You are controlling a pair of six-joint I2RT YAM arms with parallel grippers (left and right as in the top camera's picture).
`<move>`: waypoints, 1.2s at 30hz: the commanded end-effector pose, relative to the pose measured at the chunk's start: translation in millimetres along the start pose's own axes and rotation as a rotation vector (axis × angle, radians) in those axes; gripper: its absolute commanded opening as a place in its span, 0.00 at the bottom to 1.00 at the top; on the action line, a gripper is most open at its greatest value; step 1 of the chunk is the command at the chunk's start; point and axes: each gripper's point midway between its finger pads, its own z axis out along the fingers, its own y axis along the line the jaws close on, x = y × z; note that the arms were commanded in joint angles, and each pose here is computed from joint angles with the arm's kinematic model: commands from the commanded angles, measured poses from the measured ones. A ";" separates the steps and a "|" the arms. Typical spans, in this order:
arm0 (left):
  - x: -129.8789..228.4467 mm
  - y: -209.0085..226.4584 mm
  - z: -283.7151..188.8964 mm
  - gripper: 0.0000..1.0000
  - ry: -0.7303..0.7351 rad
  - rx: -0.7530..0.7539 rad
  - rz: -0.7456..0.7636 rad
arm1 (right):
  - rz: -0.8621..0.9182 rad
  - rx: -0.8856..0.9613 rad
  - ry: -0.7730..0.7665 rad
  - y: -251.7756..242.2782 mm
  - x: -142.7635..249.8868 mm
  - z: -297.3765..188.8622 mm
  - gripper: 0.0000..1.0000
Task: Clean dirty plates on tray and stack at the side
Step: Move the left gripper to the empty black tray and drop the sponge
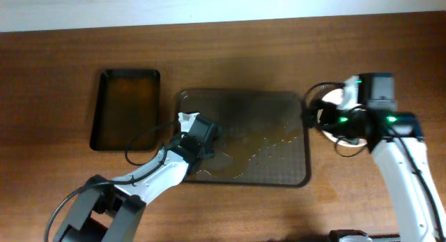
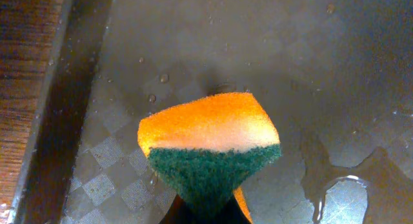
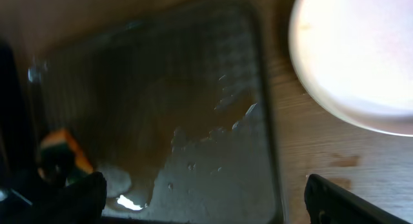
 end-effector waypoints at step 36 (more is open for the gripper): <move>-113.0 194.8 29.5 0.02 -0.152 0.041 -0.333 | -0.192 0.068 0.344 31.0 83.3 169.5 0.98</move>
